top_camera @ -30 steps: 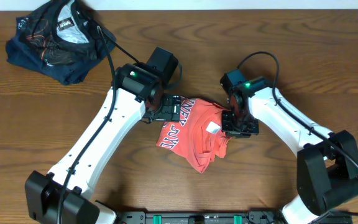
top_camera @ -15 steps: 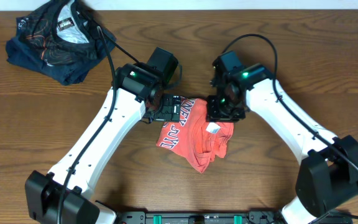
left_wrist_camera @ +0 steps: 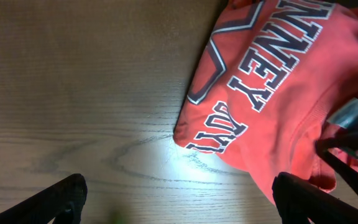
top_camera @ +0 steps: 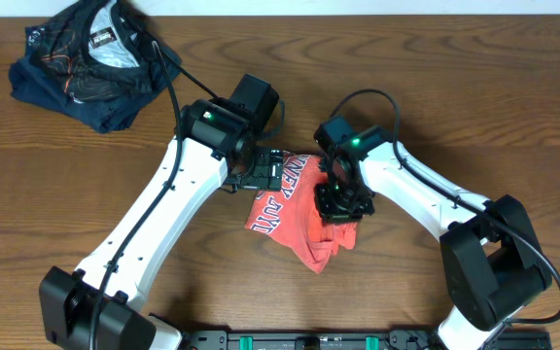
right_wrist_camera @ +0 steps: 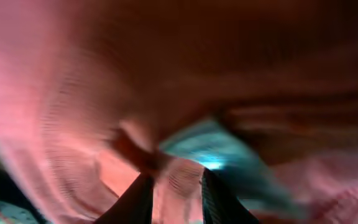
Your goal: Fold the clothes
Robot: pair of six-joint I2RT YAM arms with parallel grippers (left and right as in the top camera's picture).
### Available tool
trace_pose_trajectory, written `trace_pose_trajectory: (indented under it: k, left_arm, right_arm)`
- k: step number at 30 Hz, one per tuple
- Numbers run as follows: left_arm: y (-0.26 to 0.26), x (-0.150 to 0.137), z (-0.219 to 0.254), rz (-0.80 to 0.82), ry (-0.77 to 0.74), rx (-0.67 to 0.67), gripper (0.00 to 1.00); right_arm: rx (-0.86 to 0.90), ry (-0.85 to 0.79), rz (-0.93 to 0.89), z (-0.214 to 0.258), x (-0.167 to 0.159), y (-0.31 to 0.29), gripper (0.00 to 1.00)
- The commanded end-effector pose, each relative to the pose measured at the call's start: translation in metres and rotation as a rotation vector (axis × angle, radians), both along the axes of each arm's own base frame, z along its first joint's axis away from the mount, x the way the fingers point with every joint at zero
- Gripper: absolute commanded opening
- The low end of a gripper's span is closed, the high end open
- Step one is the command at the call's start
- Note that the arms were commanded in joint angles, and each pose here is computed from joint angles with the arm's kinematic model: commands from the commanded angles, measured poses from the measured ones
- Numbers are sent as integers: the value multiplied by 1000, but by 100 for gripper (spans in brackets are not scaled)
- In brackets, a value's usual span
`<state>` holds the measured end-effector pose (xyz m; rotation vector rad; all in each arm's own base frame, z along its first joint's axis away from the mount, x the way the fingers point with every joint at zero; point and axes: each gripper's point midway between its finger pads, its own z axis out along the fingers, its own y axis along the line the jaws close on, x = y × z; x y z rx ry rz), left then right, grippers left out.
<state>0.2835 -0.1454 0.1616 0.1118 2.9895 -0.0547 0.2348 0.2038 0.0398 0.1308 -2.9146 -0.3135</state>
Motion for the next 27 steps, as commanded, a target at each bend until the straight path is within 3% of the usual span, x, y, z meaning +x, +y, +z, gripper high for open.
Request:
trace_pose_trajectory:
  k: [1,7,11,14,16,22,27]
  left_arm:
    - [3,0,-2,11,6,12,96]
    - [3,-1,-2,11,7,12,97]
    - [3,0,-2,11,6,12,97]
    - [3,-1,-2,11,7,12,97]
    - [4,-1,-3,11,7,13,97]
    - [3,0,-2,11,3,11,97]
    - [3,1,-2,11,1,9,97]
  right_arm:
    - [-131,-33,-38,-1,6,-23,23]
    - [-222,-23,-55,5,7,-47,26]
    - [-212,-23,-65,8,9,-47,13]
    - [-158,-54,-74,22,18,-36,12]
    - [-119,-93,-78,35,27,-29,16]
    - [31,-188,-54,61,50,1,41]
    - [102,-179,-16,54,48,20,42]
